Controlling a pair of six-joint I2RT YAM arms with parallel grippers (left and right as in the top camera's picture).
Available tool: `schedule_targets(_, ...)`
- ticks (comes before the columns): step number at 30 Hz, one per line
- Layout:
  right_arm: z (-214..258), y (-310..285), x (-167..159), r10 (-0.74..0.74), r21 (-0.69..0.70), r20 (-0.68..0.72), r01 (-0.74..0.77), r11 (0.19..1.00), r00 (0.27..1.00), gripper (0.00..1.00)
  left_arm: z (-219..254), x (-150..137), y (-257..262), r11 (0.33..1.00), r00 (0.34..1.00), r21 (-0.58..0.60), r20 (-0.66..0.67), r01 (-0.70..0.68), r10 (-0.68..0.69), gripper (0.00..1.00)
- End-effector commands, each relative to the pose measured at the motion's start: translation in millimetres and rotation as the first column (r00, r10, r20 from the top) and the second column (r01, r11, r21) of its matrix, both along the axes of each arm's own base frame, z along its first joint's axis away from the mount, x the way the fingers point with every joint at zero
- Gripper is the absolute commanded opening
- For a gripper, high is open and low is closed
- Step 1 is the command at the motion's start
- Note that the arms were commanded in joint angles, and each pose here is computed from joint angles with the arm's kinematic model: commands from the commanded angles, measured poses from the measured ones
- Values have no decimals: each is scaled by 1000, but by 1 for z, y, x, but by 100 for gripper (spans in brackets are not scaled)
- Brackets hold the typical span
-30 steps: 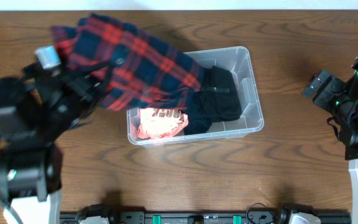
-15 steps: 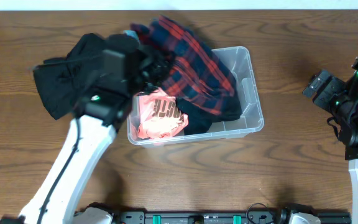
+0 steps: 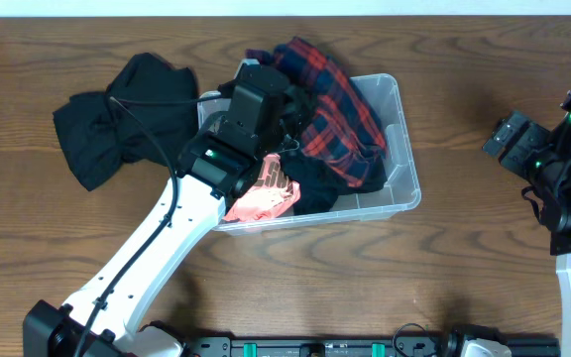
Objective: Pack container
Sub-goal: 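Lift the plaid shirt over and lower it into the bin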
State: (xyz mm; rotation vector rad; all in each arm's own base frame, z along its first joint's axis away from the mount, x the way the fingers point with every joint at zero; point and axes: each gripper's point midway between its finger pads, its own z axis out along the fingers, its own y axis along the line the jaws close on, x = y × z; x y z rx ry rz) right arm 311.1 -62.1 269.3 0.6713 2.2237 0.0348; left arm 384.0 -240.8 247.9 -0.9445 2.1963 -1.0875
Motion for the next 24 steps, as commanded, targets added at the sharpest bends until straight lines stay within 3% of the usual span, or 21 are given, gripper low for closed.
schedule_targets(1, 1, -1, 0, 3, -5, 0, -3, 1000, 1000, 99, -4, -1, 23, 991, 994, 77, -9, -105, 106, 6)
schedule_targets(5, 1, -1, 0, 3, -5, 0, -3, 1000, 1000, 99, -36, -16, 64, 937, 975, 300, -73, -178, 208, 6)
schedule_targets(8, 1, -1, 0, 3, -5, 0, -3, 1000, 1000, 99, -47, -25, 84, 895, 960, 396, -97, -204, 261, 7)
schedule_targets(9, 1, -1, 0, 3, -5, 0, -3, 1000, 1000, 99, -50, -28, 88, 885, 960, 424, -103, -195, 261, 13)
schedule_targets(11, 1, -1, 0, 3, -5, 0, -3, 1000, 1000, 99, -52, -30, 89, 873, 968, 461, -103, -157, 229, 45)
schedule_targets(15, 1, -1, 0, 3, -5, 1, -3, 1000, 1000, 99, -54, -32, 90, 825, 991, 564, -92, -30, 98, 67)
schedule_targets(19, 1, -1, 0, 3, -5, 0, -3, 1000, 1000, 99, -56, -35, 92, 759, 995, 648, -98, 69, -7, 72)
schedule_targets(24, 1, -1, 0, 3, -5, 0, -3, 1000, 1000, 99, -58, -38, 101, 700, 993, 706, -111, 103, -34, 72)
